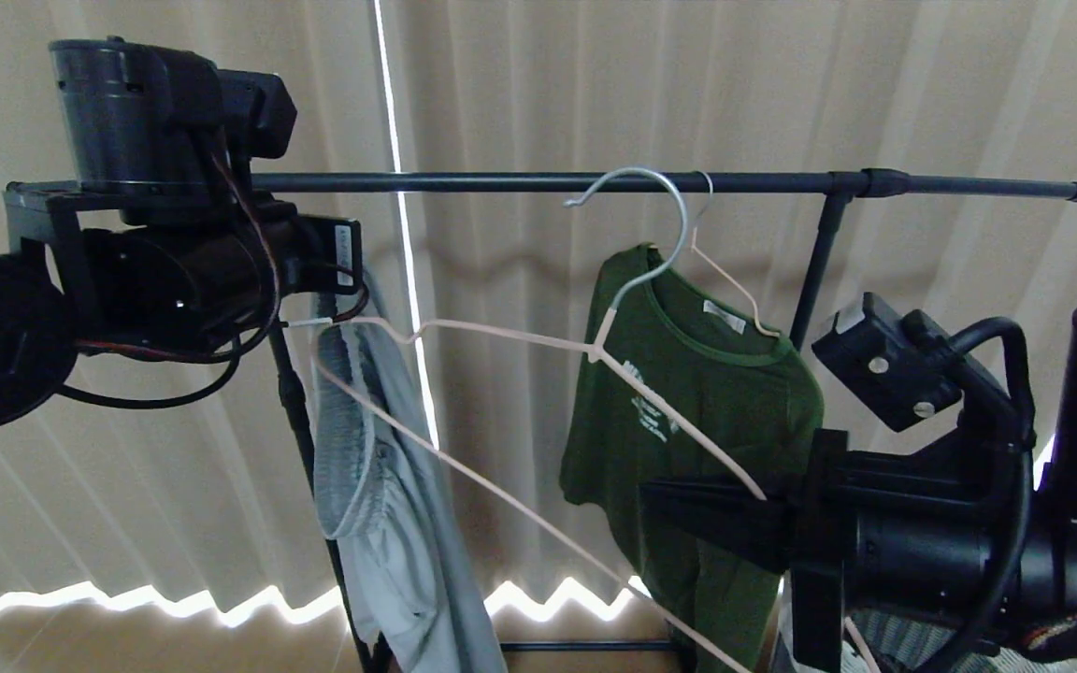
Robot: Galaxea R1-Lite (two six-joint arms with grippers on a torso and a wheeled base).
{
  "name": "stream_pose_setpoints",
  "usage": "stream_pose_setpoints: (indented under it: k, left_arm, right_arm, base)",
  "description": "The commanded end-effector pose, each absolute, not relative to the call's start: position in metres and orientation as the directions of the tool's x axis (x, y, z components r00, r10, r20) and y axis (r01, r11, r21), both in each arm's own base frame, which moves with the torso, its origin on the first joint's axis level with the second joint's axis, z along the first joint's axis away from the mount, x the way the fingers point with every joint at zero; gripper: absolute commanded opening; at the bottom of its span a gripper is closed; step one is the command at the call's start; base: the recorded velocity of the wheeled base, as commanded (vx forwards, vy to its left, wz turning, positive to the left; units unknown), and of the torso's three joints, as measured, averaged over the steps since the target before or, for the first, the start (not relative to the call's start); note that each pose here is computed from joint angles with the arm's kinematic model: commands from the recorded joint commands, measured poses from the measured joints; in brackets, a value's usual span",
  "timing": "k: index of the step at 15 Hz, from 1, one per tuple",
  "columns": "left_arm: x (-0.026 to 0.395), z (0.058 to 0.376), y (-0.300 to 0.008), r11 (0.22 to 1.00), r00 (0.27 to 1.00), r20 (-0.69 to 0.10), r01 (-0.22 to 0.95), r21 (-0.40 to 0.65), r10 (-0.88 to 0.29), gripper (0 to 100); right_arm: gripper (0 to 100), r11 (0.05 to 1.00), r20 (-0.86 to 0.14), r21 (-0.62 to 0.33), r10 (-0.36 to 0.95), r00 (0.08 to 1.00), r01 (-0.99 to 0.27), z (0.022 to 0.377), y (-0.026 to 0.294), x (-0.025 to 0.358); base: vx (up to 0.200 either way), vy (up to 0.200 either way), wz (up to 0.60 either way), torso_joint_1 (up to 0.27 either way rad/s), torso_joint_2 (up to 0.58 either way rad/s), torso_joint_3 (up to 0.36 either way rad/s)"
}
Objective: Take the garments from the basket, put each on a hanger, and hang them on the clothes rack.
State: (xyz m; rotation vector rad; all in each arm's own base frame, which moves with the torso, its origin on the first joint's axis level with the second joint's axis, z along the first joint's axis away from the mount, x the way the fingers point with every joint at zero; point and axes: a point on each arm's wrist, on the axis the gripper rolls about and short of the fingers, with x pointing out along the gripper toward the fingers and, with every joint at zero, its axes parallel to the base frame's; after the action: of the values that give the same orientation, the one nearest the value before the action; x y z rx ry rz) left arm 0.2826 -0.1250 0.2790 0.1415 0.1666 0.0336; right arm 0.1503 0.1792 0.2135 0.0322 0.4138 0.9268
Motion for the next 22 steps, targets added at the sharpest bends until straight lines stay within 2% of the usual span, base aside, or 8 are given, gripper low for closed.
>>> stream_pose_setpoints:
  k: [1, 5, 7, 13, 19, 22]
  left_arm:
    - [0.278, 0.285, -0.121, 0.989, 0.987, -0.153, -0.028, 0.147, 0.05, 0]
    - [0.272, 0.283, -0.116, 0.976, 0.976, -0.209, -0.022, 0.215, 0.067, 0]
    - [0.27, 0.28, -0.111, 0.954, 0.962, -0.237, -0.063, 0.294, 0.136, 0]
    - [0.272, 0.279, -0.103, 0.87, 0.947, -0.234, -0.083, 0.486, 0.221, 0]
    - [0.273, 0.27, -0.106, 0.869, 0.942, -0.256, -0.067, 0.491, 0.218, 0]
    - [0.279, 0.267, -0.11, 0.875, 0.936, -0.256, -0.095, 0.475, 0.241, 0]
  right_arm:
    - [0, 0.626, -0.339, 0.202, 0.766, 0.546, -0.753, 0.213, 0.18, 0.159]
    - [0, 0.68, -0.356, 0.197, 0.721, 0.595, -0.706, 0.211, 0.18, 0.177]
    - [0, 0.716, -0.37, 0.181, 0.685, 0.628, -0.674, 0.208, 0.186, 0.186]
    - [0, 0.749, -0.387, 0.163, 0.648, 0.656, -0.643, 0.203, 0.204, 0.205]
    - [0, 0.742, -0.371, 0.166, 0.657, 0.656, -0.649, 0.206, 0.216, 0.213]
    - [0, 0.704, -0.363, 0.274, 0.706, 0.608, -0.655, 0.218, 0.232, 0.197]
  base:
    - [0.0, 0.0, 0.0, 0.0, 0.0, 0.0]
    - [0.0, 0.0, 0.0, 0.0, 0.0, 0.0]
    - [0.0, 0.0, 0.0, 0.0, 0.0, 0.0]
    - [0.0, 0.0, 0.0, 0.0, 0.0, 0.0]
    - [0.0, 0.0, 0.0, 0.0, 0.0, 0.0]
    - [0.0, 0.0, 0.0, 0.0, 0.0, 0.0]
